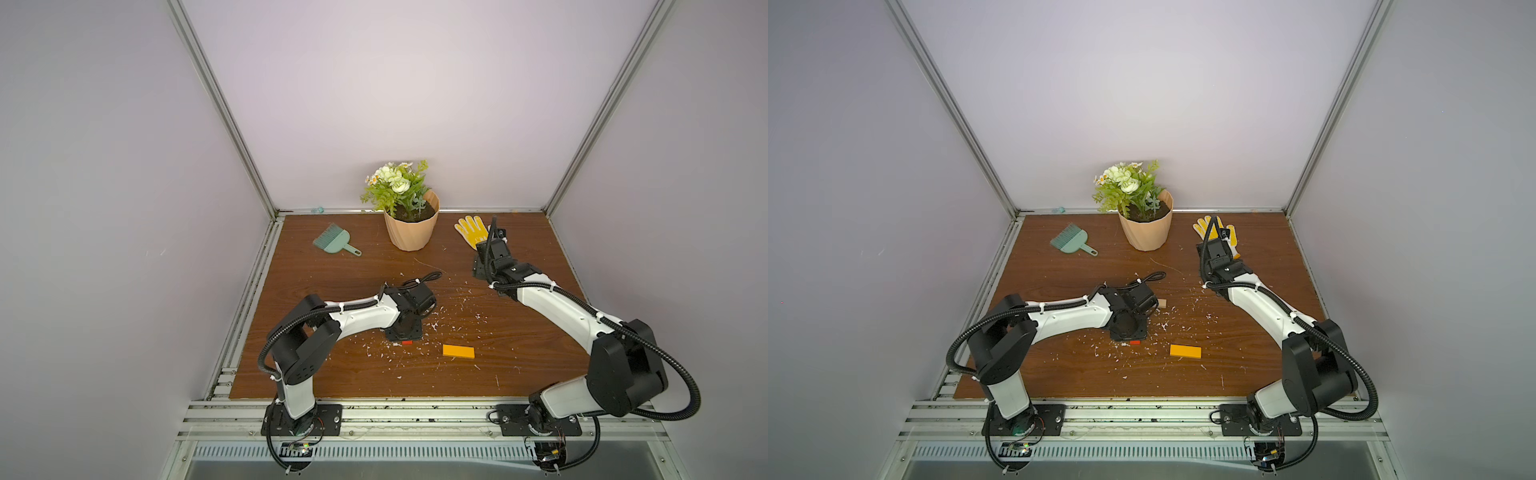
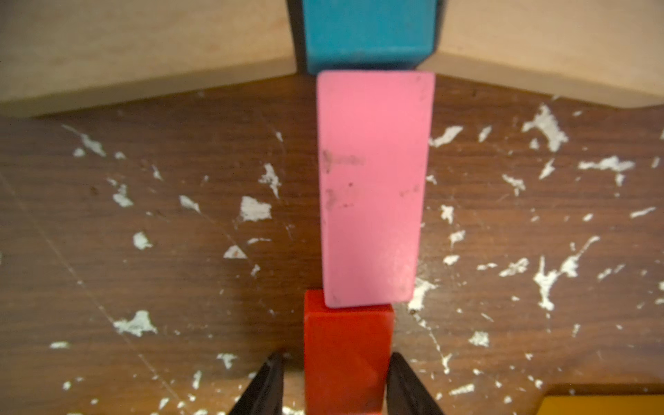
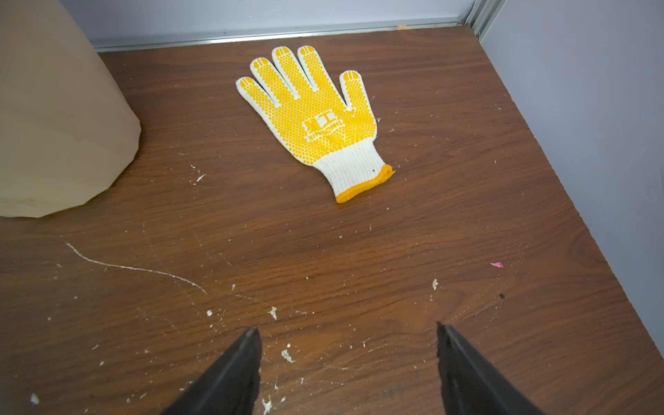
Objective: Assemble the letter t with building blocks
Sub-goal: Adjust the building block at the center of the board.
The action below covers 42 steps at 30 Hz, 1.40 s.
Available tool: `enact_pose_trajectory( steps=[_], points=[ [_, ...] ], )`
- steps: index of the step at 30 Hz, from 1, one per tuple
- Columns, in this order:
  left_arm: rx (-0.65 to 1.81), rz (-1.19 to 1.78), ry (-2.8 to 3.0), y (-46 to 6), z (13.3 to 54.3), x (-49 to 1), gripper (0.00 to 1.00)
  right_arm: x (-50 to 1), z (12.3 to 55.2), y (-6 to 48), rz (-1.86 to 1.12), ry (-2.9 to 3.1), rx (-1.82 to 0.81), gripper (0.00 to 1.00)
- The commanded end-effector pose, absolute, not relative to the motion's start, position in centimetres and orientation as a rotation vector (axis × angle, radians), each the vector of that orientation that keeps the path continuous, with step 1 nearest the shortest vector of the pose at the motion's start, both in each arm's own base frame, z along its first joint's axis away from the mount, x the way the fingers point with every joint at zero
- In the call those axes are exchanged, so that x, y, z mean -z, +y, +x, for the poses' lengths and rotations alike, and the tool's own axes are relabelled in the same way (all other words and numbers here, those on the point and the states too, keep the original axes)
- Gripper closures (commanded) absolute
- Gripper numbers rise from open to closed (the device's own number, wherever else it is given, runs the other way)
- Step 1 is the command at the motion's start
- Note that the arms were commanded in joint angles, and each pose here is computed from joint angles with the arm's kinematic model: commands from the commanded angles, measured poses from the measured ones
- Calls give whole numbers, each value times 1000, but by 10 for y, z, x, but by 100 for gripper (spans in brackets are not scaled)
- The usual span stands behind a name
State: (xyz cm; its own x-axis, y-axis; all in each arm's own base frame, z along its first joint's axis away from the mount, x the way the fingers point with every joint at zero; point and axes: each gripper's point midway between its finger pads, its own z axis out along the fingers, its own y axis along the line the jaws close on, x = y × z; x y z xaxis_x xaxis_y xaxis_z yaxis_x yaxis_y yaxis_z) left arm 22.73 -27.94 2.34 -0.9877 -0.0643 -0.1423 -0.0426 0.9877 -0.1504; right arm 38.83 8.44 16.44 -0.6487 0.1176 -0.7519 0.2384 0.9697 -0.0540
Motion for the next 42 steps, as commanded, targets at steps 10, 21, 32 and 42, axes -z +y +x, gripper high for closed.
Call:
enact_pose_trajectory(
  steps=[10,21,32,42],
  points=[
    [163,-106,3034,-289,214,-7,60,-184,396,88,251,2230,190,21],
    [133,-143,3041,-281,214,-4,60,-186,396,89,249,2227,182,21],
    [107,-129,3025,-275,220,-5,60,-184,396,90,247,2230,180,21],
    [75,-86,3004,-271,223,-10,57,-186,396,91,243,2225,177,20]
  ],
)
